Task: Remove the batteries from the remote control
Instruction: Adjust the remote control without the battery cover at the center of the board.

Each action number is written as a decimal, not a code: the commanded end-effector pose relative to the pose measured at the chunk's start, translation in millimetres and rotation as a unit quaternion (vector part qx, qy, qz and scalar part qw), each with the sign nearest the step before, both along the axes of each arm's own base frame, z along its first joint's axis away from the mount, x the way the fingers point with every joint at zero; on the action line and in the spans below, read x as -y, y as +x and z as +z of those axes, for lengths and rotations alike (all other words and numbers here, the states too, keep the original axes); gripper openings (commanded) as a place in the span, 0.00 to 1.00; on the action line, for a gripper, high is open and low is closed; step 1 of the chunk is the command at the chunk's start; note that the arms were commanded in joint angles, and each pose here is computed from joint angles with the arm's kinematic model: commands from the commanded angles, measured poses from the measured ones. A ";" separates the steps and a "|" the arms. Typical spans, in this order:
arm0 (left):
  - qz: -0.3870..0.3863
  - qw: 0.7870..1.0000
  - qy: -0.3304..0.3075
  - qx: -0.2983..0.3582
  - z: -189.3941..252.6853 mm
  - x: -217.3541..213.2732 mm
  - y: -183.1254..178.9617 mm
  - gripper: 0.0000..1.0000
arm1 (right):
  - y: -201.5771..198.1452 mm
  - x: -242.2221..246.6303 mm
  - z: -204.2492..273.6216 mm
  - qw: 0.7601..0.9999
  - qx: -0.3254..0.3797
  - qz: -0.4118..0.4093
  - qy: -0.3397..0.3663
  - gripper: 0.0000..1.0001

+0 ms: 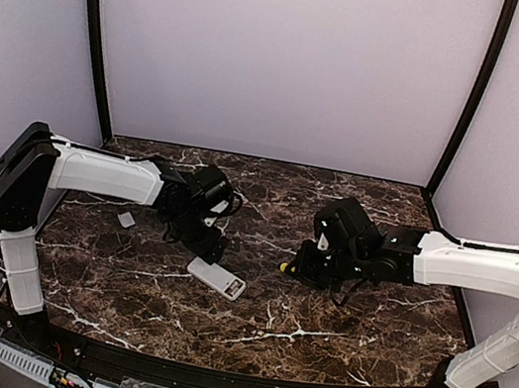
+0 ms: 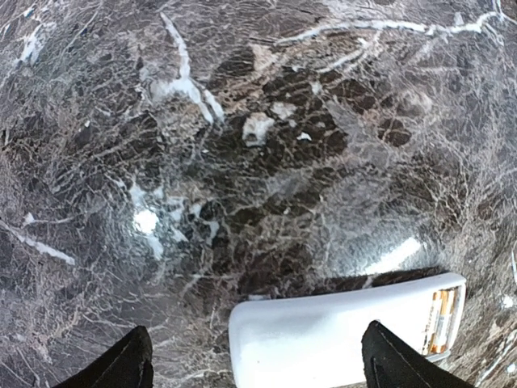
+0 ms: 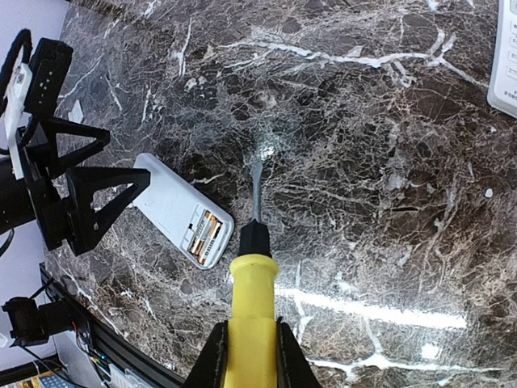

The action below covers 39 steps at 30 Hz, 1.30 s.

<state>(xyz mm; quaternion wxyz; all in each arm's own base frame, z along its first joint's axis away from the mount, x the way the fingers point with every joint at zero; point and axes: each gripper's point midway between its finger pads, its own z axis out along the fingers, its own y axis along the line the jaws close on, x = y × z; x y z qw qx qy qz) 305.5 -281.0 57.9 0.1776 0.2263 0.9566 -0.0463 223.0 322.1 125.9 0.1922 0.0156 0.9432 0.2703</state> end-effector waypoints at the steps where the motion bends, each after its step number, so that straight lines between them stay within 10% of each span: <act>1: 0.025 1.000 0.003 -0.004 -4.5 -7.9 16.6 0.89 | 9.8 -8.0 13.2 1.000 0.018 -0.002 0.017 0.00; 39: -0.027 0.996 0.023 -0.077 -31.8 -11.4 -28.9 0.89 | 8.3 -9.6 3.5 1.000 0.007 -0.001 0.012 0.00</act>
